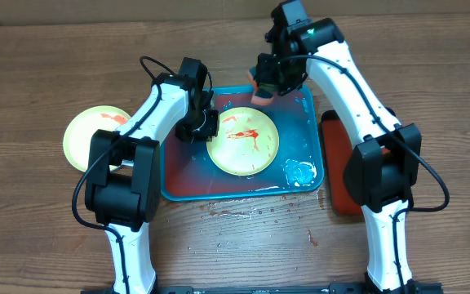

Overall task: Clean dirty plates on tray and stack at the side
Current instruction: 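Lower sponge with right gripper onto the second yellow plate, then scrub the second yellow plate with the sponge while left gripper holds it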

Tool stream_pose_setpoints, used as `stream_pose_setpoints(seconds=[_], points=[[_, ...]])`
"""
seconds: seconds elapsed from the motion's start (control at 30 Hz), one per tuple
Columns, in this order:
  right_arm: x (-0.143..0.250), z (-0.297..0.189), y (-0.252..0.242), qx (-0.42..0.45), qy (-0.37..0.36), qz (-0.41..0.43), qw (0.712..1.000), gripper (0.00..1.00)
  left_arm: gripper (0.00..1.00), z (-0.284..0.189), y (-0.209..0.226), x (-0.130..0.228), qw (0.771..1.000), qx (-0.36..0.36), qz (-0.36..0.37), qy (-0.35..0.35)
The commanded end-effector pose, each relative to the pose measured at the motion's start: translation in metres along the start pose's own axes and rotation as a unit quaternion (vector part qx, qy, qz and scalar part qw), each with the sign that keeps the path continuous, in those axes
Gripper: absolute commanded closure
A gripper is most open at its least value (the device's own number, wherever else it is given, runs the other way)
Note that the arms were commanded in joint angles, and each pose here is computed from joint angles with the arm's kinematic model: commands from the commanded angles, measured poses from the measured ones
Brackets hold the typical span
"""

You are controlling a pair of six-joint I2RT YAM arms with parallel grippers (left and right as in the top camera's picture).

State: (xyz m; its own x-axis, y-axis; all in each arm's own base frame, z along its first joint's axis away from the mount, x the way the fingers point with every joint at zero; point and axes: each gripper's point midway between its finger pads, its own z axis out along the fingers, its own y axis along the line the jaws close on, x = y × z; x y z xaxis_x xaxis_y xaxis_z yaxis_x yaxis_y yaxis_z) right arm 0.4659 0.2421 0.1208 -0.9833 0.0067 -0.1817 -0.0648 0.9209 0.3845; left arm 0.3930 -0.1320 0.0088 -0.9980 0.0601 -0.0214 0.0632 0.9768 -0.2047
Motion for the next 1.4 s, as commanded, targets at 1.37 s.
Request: stream_pose_setpoints(seconds=[1.37], points=[[0.048,0.093,-0.050,0.216,0.007,-0.005,0.976,0.96,0.96,-0.004,0.007,-0.020,0.999,0.008,-0.038,-0.033]])
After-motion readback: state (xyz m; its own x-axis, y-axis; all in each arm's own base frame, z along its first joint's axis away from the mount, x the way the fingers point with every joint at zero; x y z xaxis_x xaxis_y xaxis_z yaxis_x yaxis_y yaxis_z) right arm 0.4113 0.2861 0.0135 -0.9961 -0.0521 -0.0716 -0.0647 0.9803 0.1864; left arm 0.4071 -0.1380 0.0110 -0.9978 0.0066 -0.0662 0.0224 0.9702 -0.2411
